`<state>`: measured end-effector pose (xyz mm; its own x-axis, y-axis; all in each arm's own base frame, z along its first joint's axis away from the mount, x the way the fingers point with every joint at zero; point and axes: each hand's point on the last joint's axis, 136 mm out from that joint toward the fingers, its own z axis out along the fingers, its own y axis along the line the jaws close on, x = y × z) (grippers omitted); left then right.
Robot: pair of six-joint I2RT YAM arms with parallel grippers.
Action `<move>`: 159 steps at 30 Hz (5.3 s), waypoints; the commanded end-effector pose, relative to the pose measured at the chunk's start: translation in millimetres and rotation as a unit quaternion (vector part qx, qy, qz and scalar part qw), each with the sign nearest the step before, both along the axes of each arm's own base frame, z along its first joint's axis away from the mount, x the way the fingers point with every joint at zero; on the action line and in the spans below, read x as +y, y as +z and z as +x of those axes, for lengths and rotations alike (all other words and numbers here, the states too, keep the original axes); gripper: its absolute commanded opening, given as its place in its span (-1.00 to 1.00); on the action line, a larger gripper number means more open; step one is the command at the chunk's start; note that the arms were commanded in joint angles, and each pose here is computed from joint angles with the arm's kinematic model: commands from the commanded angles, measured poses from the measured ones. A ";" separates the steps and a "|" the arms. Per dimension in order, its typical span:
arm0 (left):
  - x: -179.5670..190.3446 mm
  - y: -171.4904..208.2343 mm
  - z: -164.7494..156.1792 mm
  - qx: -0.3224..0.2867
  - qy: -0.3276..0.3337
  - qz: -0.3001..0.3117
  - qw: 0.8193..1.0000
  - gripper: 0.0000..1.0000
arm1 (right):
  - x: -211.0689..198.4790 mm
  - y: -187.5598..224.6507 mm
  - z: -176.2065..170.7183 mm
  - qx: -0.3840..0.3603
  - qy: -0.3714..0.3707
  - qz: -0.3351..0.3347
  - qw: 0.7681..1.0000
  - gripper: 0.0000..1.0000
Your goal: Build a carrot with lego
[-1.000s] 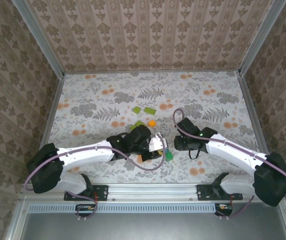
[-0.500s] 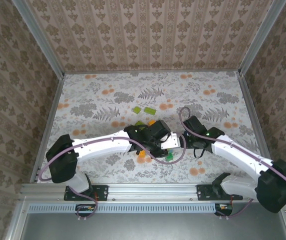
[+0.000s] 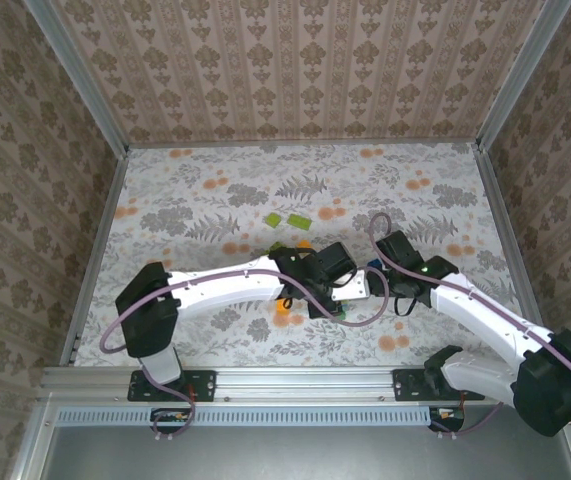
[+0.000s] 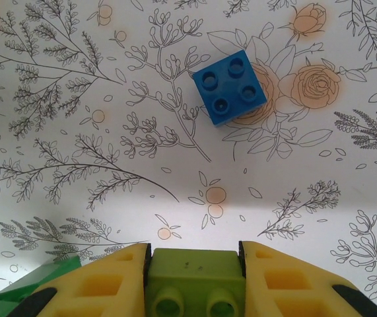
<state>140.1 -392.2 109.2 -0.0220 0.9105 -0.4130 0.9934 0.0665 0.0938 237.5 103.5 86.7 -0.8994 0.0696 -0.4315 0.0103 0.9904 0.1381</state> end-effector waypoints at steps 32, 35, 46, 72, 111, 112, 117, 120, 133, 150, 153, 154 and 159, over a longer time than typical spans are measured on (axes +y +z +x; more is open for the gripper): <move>-9.8 -18.8 -5.3 0.039 0.050 0.026 0.998 -0.36 | -4.4 1.3 -5.9 0.001 0.003 0.008 1.000 -0.51; -9.9 -22.4 -6.9 0.044 0.049 0.028 0.997 -0.36 | -4.4 1.4 -5.9 0.001 0.003 0.008 1.000 -0.51; -4.2 -27.9 -8.3 0.050 0.060 0.040 0.996 -0.36 | -4.3 0.5 -5.8 0.002 0.004 0.007 1.000 -0.51; 21.8 -36.0 -3.2 0.033 0.087 0.078 0.993 -0.35 | -2.3 1.6 -6.1 0.000 0.007 0.013 1.000 -0.51; 29.2 -46.5 -23.3 0.071 0.034 0.071 0.994 -0.26 | -1.3 0.9 -5.8 0.002 0.009 0.014 1.000 -0.51; 28.4 -45.4 -23.1 0.071 0.032 0.066 0.995 -0.23 | -1.5 0.5 -6.0 0.002 0.009 0.014 1.000 -0.51; 24.5 -41.4 -22.5 0.069 0.028 0.051 0.996 -0.07 | -1.4 -0.4 -6.0 0.004 0.009 0.013 1.000 -0.51; 22.0 -38.8 -21.6 0.066 0.026 0.045 0.996 0.03 | -1.3 -0.4 -5.7 0.003 0.009 0.013 1.000 -0.51; 11.5 -12.2 -16.2 0.041 0.015 -0.004 0.999 0.78 | 0.3 -1.1 -6.6 0.005 0.012 0.017 1.000 -0.51; 29.2 40.7 -12.2 -0.007 0.015 -0.101 0.995 1.00 | 5.4 1.5 -7.7 0.005 0.021 0.029 0.999 -0.52; 41.4 56.4 -20.5 -0.006 0.012 -0.148 0.989 1.00 | 5.5 1.3 -7.8 0.007 0.022 0.028 0.999 -0.52; 45.5 63.5 -23.3 -0.008 0.012 -0.167 0.986 1.00 | 5.4 1.1 -7.5 0.007 0.021 0.027 0.999 -0.52; 66.0 95.7 -36.8 -0.028 0.000 -0.251 0.968 1.00 | 4.2 -0.7 -7.8 0.011 0.020 0.022 1.000 -0.53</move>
<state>108.3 -325.0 179.8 -0.0176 0.6928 -0.7210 0.9875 0.1252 0.0962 233.1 108.1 88.7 -0.9033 0.0667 -0.4239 -0.0159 0.9820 0.1884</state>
